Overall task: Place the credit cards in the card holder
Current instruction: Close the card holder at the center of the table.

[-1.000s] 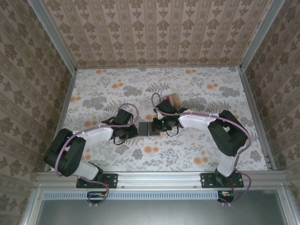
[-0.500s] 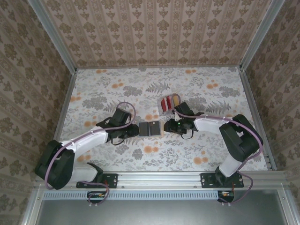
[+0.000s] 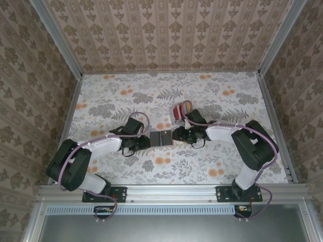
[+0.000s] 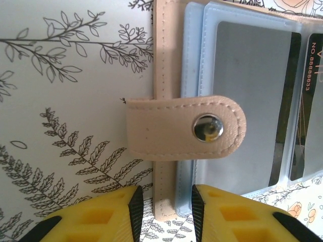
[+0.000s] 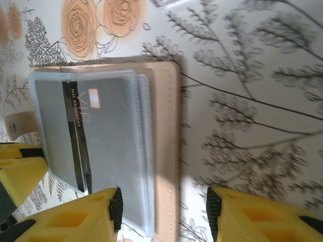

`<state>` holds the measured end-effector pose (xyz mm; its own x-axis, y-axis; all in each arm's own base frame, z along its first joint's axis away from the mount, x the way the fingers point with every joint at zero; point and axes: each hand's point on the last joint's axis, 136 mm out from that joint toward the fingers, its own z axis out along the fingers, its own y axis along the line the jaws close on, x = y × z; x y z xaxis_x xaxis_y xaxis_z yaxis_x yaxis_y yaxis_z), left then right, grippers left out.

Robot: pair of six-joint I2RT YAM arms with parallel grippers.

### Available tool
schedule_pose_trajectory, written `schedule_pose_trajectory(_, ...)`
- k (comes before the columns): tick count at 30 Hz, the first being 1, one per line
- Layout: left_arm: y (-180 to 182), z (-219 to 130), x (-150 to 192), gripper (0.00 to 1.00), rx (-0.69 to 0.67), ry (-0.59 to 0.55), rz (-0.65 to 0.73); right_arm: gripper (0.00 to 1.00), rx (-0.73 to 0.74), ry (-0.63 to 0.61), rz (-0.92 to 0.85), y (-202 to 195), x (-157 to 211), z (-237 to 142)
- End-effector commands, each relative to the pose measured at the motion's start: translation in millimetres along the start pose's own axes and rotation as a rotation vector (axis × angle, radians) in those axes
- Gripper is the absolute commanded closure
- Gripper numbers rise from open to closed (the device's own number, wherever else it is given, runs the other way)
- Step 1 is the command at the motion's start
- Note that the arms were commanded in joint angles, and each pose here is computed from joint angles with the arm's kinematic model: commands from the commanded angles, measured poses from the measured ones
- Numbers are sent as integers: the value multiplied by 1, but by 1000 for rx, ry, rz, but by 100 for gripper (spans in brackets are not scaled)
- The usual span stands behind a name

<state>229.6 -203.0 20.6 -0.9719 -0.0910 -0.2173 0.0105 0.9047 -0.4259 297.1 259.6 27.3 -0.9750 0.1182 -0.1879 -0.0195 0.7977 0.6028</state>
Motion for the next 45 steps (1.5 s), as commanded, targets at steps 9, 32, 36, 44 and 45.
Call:
schedule_pose_trajectory(9, -13, 12, 4, 67, 29, 33, 11, 48, -71, 48, -32, 32, 7, 19)
schedule_pose_trajectory(32, -21, 18, 6, 69, 41, 39, 22, 48, -218, 6, -57, 83, -1, -14)
schedule_pose_trajectory(36, -25, 16, 5, 69, 53, 32, 22, 48, -229, 14, -65, 90, 2, -11)
schedule_pose_trajectory(44, -49, -4, -7, 72, 174, -72, 25, 48, -266, 28, -97, 116, 6, -5)
schedule_pose_trajectory(45, -51, -6, -8, 72, 185, -78, 21, 48, -268, 30, -100, 119, 6, -3)
